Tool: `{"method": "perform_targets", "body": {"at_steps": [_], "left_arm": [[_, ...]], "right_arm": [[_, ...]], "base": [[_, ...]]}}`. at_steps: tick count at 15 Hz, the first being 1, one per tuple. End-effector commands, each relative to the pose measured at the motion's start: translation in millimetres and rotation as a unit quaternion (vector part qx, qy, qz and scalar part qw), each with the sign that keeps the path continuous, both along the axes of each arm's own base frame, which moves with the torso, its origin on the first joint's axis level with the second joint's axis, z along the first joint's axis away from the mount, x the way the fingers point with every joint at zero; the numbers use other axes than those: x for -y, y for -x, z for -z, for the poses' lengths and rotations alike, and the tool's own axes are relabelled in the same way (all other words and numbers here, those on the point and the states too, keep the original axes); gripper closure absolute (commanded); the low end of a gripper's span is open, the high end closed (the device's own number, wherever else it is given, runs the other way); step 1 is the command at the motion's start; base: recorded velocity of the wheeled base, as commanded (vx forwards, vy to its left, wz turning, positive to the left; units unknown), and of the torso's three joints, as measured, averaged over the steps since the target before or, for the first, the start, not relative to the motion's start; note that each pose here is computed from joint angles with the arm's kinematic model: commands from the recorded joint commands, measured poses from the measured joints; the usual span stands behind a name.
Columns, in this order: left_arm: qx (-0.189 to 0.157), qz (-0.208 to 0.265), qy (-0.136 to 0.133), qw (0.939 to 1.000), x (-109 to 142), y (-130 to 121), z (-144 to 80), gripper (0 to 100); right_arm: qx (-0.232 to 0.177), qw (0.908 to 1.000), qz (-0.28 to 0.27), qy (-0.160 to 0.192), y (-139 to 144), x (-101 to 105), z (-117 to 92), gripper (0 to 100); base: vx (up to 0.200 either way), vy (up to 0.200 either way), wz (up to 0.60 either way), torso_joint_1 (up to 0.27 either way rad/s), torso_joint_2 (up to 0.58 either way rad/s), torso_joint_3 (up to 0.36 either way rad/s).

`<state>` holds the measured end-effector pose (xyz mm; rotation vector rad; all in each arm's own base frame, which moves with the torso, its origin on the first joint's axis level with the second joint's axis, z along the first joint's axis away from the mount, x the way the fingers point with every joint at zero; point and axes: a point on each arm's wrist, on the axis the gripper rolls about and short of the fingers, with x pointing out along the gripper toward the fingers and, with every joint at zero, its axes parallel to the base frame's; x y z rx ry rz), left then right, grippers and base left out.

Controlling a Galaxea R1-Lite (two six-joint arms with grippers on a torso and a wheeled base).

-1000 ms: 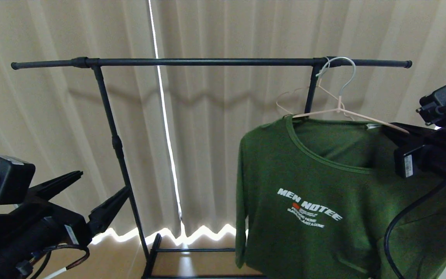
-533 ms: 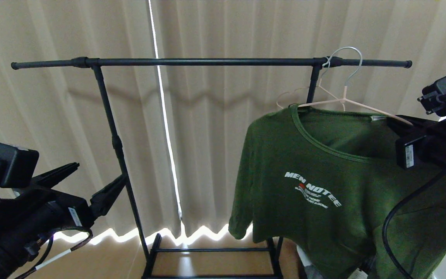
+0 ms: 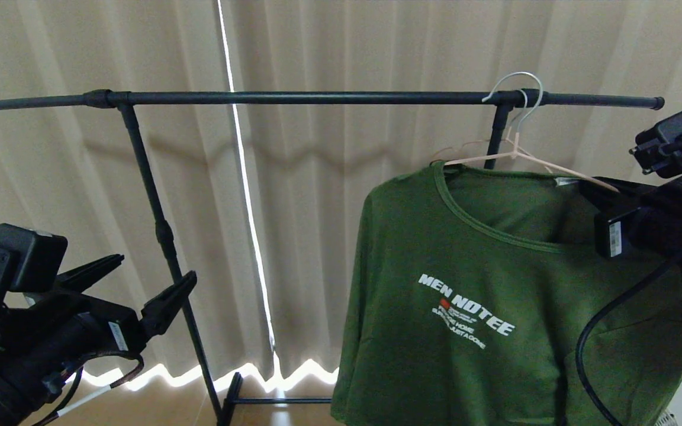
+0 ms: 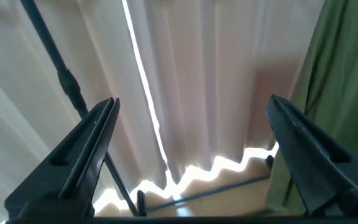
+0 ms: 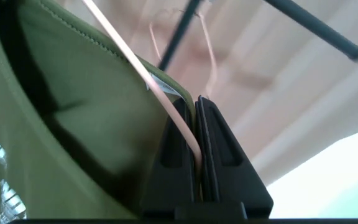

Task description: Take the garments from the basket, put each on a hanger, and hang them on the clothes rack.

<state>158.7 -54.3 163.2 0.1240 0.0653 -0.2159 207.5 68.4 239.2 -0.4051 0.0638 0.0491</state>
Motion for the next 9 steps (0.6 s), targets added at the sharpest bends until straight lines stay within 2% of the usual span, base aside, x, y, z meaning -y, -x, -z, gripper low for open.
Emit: {"method": "perform_targets", "body": {"at_steps": [1, 4, 9], "left_arm": [[-0.003, 0.0, -0.001, 1.0, -0.3, 0.8, 1.5, 0], [-0.006, 0.002, -0.003, 1.0, 0.4, 1.1, 3.1, 0], [-0.017, 0.032, -0.011, 0.9993, 8.5, 6.9, 9.4, 0]], "right_arm": [[-0.001, 0.9999, -0.01, 0.0, 0.3, -4.8, 0.5, 100], [0.0, 0.9999, -0.017, -0.001, 0.4, -8.0, -0.3, 100], [-0.005, 1.0, -0.008, 0.001, -14.6, -10.5, -1.4, 100]], "base": [[0.2, 0.0, 0.0, 0.007, 0.0, 0.012], [0.2, 0.0, 0.0, 0.006, 0.0, 0.002], [0.0, 0.0, 0.0, 0.0, 0.0, 0.0]]}}
